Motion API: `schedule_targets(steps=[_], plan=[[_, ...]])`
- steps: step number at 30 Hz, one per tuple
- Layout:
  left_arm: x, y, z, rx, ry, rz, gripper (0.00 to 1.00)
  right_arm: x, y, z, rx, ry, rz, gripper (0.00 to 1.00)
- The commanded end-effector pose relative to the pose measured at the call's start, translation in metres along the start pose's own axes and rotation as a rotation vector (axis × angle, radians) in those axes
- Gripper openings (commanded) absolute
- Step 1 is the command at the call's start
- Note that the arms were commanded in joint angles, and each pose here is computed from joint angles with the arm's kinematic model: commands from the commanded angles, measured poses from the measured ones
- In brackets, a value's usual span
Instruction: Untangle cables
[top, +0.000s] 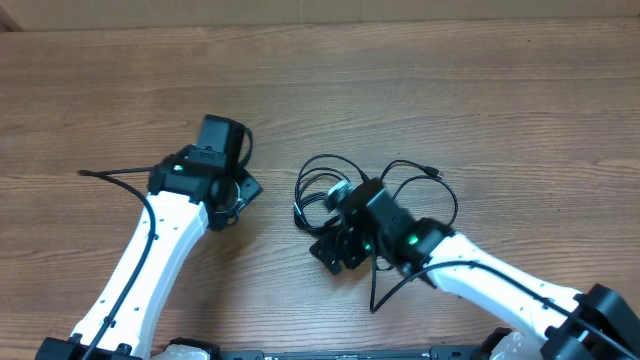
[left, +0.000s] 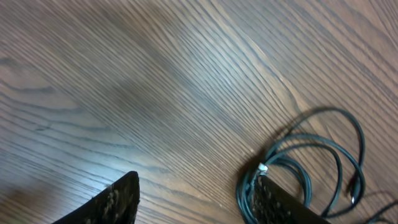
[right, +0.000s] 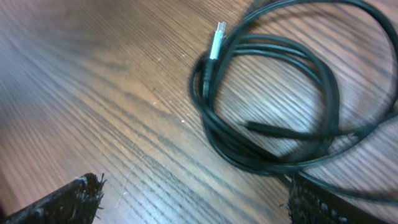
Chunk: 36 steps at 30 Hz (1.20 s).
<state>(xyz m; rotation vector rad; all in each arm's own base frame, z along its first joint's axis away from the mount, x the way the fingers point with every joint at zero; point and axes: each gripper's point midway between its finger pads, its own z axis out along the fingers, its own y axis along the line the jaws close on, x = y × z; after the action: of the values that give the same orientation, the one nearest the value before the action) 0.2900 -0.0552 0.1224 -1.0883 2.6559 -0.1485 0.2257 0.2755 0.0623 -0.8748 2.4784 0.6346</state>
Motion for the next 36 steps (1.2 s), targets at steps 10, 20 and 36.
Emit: schedule_targets(steps=[10,20,36], plan=[[-0.003,-0.005,-0.009,0.043,0.009,0.012,0.64,-0.007,-0.012,0.056,0.16,-0.018,-0.367,0.68],[-0.003,-0.005,-0.009,0.043,0.009,0.04,0.68,-0.011,-0.007,0.057,0.141,0.002,-0.312,0.04],[0.004,-0.013,-0.011,0.16,0.11,0.254,0.83,-0.101,0.088,-0.086,-0.437,-0.203,-0.261,0.04]])
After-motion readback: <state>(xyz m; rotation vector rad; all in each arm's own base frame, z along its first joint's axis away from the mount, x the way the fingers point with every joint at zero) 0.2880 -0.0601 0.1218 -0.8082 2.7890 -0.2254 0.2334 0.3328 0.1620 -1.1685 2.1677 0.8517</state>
